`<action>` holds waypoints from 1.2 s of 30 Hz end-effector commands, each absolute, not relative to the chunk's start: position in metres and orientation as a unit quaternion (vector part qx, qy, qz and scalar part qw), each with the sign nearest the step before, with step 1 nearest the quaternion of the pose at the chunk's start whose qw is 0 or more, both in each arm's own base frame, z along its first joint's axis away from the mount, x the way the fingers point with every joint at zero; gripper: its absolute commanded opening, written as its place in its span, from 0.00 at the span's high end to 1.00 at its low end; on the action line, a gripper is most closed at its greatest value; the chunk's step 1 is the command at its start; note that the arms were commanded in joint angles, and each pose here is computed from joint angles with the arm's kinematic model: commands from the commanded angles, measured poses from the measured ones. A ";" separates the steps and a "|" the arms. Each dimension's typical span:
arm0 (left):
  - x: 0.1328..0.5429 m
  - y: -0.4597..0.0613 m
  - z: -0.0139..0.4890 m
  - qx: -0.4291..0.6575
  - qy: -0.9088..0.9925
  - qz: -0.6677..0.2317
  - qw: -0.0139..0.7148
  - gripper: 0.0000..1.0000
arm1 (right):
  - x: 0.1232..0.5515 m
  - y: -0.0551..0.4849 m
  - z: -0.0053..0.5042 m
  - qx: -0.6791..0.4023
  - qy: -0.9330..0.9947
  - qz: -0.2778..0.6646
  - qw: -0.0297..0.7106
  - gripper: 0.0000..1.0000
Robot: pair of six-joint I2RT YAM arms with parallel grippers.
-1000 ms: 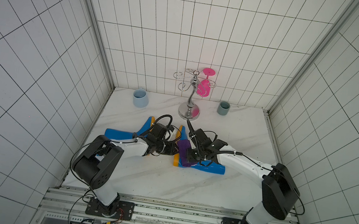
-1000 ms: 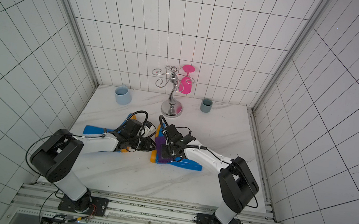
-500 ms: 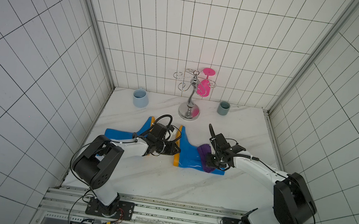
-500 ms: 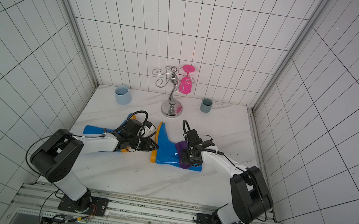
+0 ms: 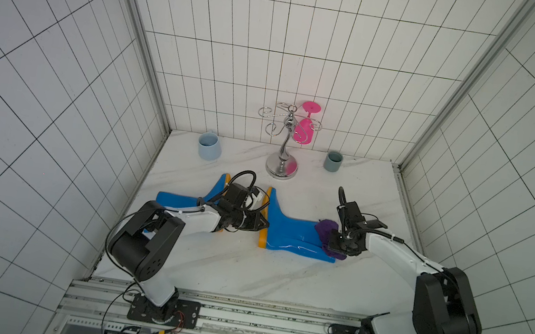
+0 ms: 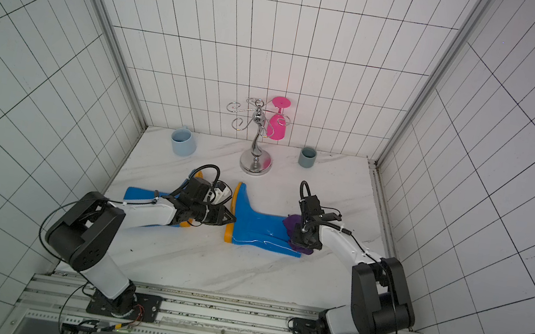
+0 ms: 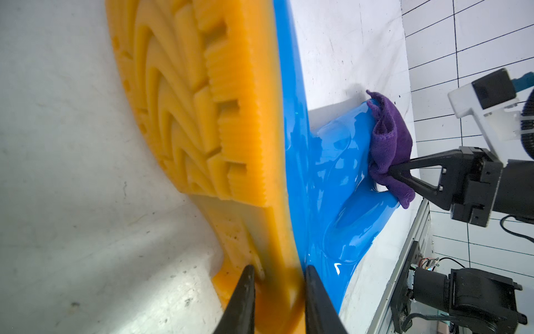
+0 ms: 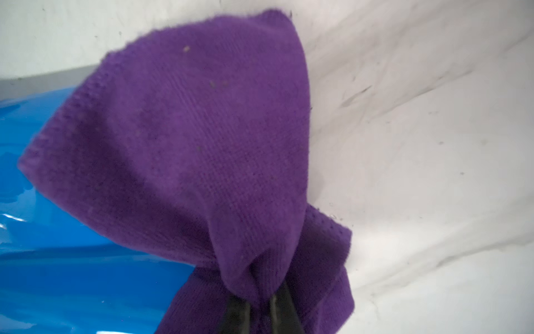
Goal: Wipe the rubber boots with a cloth
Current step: Wipe the dirt off the rubber boot.
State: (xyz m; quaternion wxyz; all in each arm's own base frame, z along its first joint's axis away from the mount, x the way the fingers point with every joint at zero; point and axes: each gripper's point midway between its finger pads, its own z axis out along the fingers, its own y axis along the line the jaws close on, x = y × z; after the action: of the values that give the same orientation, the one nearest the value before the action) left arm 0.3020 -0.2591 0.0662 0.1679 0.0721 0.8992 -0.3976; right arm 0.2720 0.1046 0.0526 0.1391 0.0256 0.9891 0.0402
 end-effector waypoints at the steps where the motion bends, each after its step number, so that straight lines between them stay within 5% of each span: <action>1: 0.283 -0.244 0.022 0.048 0.928 -0.352 0.111 0.94 | 0.289 0.140 0.105 -0.019 0.979 0.049 0.195 1.00; 11: 0.283 -0.243 0.022 0.047 0.929 -0.349 0.113 0.94 | 0.265 0.274 0.123 -0.135 0.959 0.124 0.215 1.00; 18: 0.283 -0.243 0.022 0.047 0.929 -0.348 0.113 0.94 | 0.239 0.305 0.094 -0.206 0.959 0.097 0.169 1.00; 36: 0.282 -0.244 0.022 0.051 0.927 -0.354 0.111 0.94 | 0.195 0.152 0.045 -0.058 0.992 -0.028 0.105 1.00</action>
State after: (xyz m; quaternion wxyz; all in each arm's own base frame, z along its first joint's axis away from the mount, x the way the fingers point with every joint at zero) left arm 0.3023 -0.2591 0.0665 0.1678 0.0727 0.8984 -0.3992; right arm 0.2104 0.1975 0.0588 0.1330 -0.1067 0.9850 0.0276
